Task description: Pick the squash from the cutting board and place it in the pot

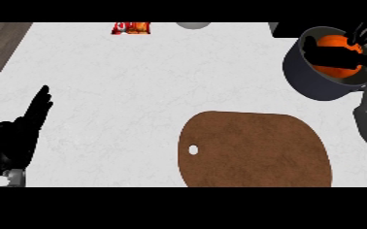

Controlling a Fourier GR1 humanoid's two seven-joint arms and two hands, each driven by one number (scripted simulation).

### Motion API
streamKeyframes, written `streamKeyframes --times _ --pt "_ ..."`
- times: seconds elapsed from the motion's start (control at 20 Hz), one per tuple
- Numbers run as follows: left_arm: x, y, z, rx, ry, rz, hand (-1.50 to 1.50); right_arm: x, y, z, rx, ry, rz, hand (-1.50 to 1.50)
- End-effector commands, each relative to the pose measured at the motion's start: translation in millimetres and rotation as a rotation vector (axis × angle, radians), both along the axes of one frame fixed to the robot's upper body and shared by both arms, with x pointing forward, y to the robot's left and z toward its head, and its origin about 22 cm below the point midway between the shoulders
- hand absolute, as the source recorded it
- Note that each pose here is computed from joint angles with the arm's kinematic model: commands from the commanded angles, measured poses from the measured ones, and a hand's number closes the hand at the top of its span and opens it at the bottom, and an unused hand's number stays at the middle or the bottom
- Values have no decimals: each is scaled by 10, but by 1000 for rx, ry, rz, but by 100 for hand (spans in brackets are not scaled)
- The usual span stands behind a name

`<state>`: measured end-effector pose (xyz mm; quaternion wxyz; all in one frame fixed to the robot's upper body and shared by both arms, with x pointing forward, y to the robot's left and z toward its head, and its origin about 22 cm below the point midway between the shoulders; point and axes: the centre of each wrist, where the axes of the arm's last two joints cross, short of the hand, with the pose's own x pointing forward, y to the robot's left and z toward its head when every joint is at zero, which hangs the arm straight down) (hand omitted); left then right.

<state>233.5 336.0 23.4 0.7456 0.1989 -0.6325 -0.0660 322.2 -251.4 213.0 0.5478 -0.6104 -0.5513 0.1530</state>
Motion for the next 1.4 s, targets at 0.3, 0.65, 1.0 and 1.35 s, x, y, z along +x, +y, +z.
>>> streamKeyframes --times 0.3,0.65,1.0,1.35 --pt "-29 -36 -165 -8 4 -12 0 321 -1025 -41 13 5 -21 150" --pt "-24 -77 71 2 -16 -26 0 647 -1542 -469 2 59 -33 150" --pt "9 -103 -44 -8 -18 -42 0 777 -1723 -703 51 102 -18 150" --pt "178 -286 9 0 -22 -39 0 904 -1648 -778 255 73 18 -150"
